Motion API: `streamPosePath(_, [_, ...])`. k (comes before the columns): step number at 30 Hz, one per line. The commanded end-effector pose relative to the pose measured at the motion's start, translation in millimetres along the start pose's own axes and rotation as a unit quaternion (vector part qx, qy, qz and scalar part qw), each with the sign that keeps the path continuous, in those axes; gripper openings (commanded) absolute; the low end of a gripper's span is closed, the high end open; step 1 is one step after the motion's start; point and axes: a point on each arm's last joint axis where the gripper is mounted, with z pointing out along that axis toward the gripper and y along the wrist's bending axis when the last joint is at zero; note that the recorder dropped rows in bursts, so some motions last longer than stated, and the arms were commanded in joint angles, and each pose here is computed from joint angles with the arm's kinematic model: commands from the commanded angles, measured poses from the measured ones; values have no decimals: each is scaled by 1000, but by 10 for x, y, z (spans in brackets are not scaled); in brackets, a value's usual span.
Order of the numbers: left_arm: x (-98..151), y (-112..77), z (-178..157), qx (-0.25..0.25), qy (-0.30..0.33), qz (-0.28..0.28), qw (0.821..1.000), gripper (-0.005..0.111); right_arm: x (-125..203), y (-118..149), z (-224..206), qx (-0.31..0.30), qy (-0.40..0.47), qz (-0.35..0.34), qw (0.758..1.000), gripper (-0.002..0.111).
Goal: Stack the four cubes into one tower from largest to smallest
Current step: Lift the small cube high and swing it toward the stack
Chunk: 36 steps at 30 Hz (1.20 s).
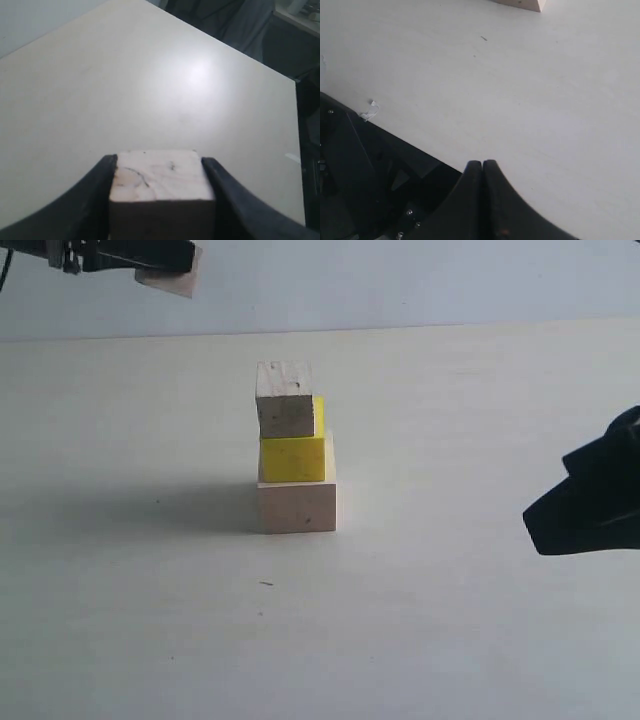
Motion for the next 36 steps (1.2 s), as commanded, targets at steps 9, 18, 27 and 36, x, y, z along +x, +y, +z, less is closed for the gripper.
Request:
streamPosePath(9, [-137,-378,388,75,-100,112,986,0,17,4,-8,-5,-1,-6,1000,0])
streamPosePath(18, [-128,-392,407,78,-93,111,986,0,19,3,-8,-5,0,-6,1000,0])
streamPosePath(27, [-91,-389,418,72,-96,179,976,0,15,6,-8,-7,-2,-5,1000,0])
streamPosePath(36, [120,-307,529,68,-134,181,972,0,17,12,-8,-10,-1,-4,1000,0])
